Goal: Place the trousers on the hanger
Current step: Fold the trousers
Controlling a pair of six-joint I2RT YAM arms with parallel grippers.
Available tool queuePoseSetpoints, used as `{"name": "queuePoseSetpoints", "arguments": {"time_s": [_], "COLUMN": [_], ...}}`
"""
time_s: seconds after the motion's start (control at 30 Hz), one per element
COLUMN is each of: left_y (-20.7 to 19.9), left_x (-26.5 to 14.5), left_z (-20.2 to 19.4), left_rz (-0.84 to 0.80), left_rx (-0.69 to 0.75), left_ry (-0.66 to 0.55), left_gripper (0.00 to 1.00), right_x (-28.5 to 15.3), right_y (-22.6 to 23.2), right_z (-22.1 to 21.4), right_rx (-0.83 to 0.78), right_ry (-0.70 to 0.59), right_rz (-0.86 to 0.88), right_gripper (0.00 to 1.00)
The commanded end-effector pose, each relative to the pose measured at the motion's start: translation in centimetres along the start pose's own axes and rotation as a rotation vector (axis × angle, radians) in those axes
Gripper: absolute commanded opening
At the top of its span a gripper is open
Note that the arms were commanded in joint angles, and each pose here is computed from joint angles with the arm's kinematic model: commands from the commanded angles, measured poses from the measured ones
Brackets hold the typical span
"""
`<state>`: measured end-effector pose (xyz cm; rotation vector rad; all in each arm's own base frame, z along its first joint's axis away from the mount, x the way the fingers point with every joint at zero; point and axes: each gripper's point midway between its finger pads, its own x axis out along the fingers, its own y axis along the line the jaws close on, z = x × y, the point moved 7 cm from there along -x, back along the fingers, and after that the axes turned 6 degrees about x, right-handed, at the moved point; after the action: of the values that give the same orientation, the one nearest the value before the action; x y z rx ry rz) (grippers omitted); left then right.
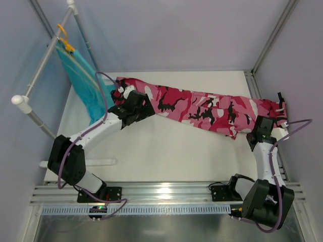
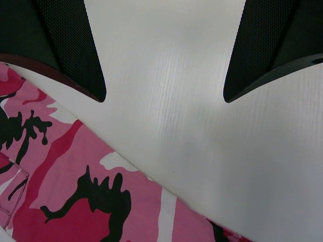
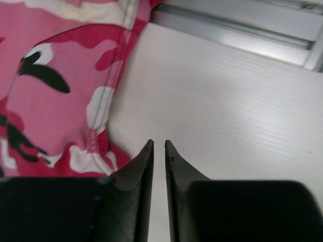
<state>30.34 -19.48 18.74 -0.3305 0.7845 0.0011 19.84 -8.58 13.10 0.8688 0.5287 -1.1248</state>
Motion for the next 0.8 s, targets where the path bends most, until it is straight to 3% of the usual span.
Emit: {"name": "queuePoseSetpoints", "arguments": {"time_s": [0.0,0.07,0.2,0.33,0.47,0.77], "left_y": [-0.3,-0.1,1.4,3.3,3.4,3.4], "left_x": [0.1,0.7,2.6,3.5,3.7,4.5], "left_z": [2.3,2.8,3.6,4.4,4.6,3.1], "left_rz": [0.005,-0.001,-0.006,-0.009,-0.036,-0.079], "left_rx": [-0.011,-0.007,-0.057,-0.118,-0.129,-0.158], "left_ry": [-0.042,-0.028,0.053,0.073,0.063,0.101], "left_gripper": [0.98,0.98,0.98,0.98,0.97,0.96], "right_x": [-1.6,-2.1,-2.0,-2.0,-1.6,1.5], "right_y": [2.9,3.4,4.5,5.2,4.5,4.3], "right_z": [-0.9,-1.7,-2.8,-4.8,-6.2,-7.0], "right_rx": [-0.046,-0.063,-0.115,-0.115,-0.078,-0.034], "right_ry": [0.122,0.145,0.158,0.246,0.259,0.178], "right_rz": [0.279,0.345,0.438,0.432,0.298,0.24], "right_gripper": [0.22,0.41,0.58,0.62,0.7,0.7]}}
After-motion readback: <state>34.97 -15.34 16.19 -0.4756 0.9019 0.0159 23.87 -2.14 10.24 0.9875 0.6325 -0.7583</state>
